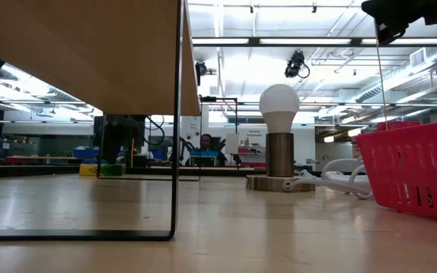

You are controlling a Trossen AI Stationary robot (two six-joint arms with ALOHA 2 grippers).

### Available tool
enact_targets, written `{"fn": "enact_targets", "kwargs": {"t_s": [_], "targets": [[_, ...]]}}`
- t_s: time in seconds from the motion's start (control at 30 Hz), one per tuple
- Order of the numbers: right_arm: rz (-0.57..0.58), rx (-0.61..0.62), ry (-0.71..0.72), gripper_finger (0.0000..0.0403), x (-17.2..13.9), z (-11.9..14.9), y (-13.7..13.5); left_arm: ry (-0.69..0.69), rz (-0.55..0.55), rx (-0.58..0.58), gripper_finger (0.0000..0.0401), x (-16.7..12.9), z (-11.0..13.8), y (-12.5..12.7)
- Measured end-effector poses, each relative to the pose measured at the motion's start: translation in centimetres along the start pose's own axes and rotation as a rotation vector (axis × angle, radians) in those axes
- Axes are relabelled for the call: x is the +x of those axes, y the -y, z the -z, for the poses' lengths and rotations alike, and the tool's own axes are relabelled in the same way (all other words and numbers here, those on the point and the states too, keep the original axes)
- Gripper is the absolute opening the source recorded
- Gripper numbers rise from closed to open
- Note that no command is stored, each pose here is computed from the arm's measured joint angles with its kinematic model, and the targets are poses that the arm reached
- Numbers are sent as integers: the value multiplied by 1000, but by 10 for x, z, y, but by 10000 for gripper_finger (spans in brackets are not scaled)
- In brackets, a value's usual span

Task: Pick & Place Office Desk Supplies
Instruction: Put the box of crayon into the red bin

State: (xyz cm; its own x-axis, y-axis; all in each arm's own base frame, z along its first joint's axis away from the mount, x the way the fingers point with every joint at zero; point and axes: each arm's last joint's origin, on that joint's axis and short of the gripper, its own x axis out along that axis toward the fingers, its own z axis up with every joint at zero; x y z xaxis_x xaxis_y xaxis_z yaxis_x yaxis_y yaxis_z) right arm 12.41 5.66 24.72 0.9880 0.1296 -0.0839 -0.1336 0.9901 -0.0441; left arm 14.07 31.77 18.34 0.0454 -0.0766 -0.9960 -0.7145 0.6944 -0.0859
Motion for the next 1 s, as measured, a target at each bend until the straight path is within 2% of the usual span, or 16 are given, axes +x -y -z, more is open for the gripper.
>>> {"fn": "enact_targets", "kwargs": {"t_s": [0.3,0.57,0.67,0.73,0.9,1.0], "targets": [[8,7,0,181,0,0,0,-13,9,21,206,13,-5,-3],[20,7,0,181,0,0,1,-65,46,51,198,30,-9,-6],[22,7,0,181,0,0,1,-72,57,58,174,32,-9,-6],[23,10,0,181,0,0,1,-73,60,64,145,33,-9,-5],[24,26,0,181,0,0,1,-73,48,74,28,33,-9,-6],[25,26,0,181,0,0,1,-81,34,78,7,33,-9,-6]]}}
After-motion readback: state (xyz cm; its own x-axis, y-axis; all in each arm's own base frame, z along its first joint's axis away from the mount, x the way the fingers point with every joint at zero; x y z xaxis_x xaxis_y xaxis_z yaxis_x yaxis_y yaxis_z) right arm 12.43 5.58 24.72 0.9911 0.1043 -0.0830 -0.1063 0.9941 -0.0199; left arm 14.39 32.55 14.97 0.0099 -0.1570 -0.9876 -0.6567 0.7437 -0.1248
